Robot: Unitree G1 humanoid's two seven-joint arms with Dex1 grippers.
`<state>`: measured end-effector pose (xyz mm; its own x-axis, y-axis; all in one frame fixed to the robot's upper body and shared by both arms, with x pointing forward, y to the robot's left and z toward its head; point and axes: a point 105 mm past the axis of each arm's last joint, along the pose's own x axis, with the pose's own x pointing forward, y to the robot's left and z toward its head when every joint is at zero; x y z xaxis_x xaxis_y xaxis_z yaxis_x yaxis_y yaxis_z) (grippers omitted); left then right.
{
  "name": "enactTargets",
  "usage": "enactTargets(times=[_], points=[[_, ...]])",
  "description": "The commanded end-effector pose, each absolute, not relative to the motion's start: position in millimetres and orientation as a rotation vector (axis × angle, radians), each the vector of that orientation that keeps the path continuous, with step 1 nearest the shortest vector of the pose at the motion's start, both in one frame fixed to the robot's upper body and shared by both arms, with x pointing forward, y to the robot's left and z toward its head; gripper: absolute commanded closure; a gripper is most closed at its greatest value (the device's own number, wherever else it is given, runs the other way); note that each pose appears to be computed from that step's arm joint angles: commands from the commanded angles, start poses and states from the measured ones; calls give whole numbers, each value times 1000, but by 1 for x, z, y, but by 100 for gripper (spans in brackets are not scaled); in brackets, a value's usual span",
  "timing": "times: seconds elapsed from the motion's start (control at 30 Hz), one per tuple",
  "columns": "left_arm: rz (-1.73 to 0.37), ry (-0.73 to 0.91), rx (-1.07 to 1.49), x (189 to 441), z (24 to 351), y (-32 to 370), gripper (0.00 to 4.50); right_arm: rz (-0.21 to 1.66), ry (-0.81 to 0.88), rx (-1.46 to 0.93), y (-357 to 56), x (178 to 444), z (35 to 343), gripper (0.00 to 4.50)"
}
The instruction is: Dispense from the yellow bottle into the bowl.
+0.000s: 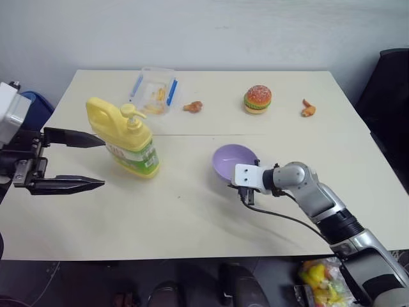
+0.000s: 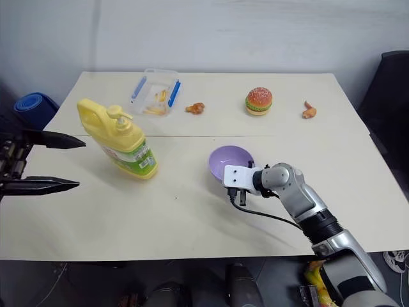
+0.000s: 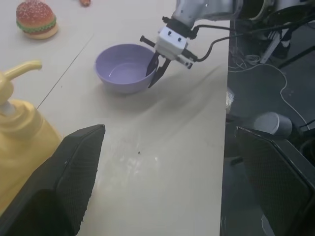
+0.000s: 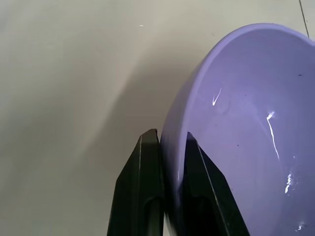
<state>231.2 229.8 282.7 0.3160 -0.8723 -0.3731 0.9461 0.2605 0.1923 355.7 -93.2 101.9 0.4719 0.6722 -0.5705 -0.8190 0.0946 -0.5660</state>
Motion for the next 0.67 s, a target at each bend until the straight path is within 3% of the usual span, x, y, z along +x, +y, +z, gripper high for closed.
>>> enactTargets(times=[0.03, 0.13, 0.33, 0.53, 0.67], points=[[-1267, 149, 426, 233, 291, 222, 0, 1064, 148, -956, -98, 358, 103, 325], [-1273, 157, 419, 235, 288, 222, 0, 1049, 125, -950, -106, 350, 117, 222], [-1224, 191, 405, 237, 281, 237, 0, 1014, 127, -705, -146, 313, 189, 16], [-1145, 223, 372, 230, 278, 261, 0, 1029, 334, -526, -210, 258, 218, 8], [-1101, 193, 351, 232, 281, 269, 0, 1021, 318, -407, -219, 244, 237, 8]])
